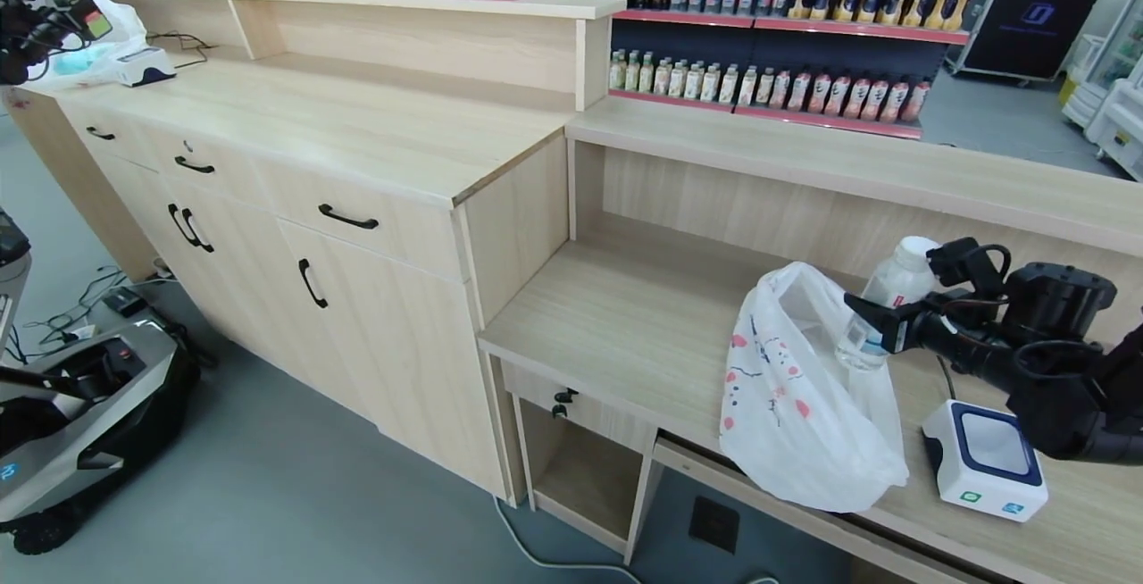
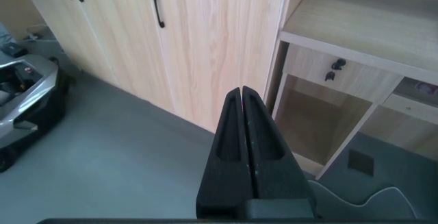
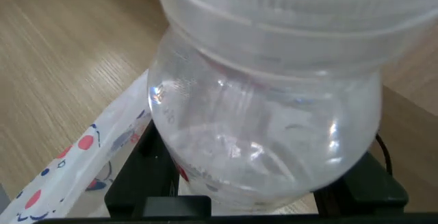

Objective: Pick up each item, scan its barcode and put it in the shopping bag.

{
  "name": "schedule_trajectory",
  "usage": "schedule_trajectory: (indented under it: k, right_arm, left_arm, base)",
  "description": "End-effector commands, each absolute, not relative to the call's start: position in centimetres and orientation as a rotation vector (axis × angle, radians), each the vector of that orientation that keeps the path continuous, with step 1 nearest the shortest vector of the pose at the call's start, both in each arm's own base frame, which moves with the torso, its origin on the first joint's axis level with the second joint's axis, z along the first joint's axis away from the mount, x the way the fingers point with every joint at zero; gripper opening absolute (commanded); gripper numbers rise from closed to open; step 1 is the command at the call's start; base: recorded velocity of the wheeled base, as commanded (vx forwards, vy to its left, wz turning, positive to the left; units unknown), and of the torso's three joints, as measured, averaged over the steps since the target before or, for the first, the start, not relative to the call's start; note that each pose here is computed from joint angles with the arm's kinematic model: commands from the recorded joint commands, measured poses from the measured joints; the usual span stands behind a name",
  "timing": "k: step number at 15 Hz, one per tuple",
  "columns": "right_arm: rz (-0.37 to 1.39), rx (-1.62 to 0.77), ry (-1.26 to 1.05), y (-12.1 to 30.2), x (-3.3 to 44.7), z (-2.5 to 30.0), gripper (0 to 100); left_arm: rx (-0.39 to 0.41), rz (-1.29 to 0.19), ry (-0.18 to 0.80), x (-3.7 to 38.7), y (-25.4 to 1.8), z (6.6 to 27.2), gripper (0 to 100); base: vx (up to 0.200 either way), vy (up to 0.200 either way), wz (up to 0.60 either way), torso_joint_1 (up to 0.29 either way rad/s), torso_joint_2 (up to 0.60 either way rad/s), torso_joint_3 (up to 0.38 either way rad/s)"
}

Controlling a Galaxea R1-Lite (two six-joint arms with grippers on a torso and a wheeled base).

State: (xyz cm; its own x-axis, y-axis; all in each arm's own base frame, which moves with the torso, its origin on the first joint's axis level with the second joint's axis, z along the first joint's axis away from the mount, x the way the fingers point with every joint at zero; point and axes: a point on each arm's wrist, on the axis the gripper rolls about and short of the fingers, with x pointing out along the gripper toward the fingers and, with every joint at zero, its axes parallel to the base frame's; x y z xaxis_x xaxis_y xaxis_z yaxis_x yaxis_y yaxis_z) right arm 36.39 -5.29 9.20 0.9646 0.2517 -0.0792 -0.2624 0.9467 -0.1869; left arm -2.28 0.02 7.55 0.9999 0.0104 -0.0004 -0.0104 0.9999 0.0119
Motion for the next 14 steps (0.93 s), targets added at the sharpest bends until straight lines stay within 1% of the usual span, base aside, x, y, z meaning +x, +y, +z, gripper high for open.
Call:
schedule_trajectory:
  k: [1,10,14]
  right_arm:
    - [0.277,-0.185,0.105,-5.1,37.7,6.5,0]
    - [0.334,-0.178,0.125,-4.5,39.3,3.9,0]
    - [0.343,-0.187,0.096,-4.1,40.4,3.6,0]
  left_arm:
    - [0.012,0.011,0.0,-2.3,0.0,7.5,0]
    - [0.012,0.011,0.0,-2.3,0.0,7.5,0]
    - [0.012,0.011,0.0,-2.3,0.0,7.5,0]
  base:
    - [0.0,0.0,0.0,0.0,0.0,0.0]
    - [0.0,0.0,0.0,0.0,0.0,0.0]
    - [0.0,0.0,0.0,0.0,0.0,0.0]
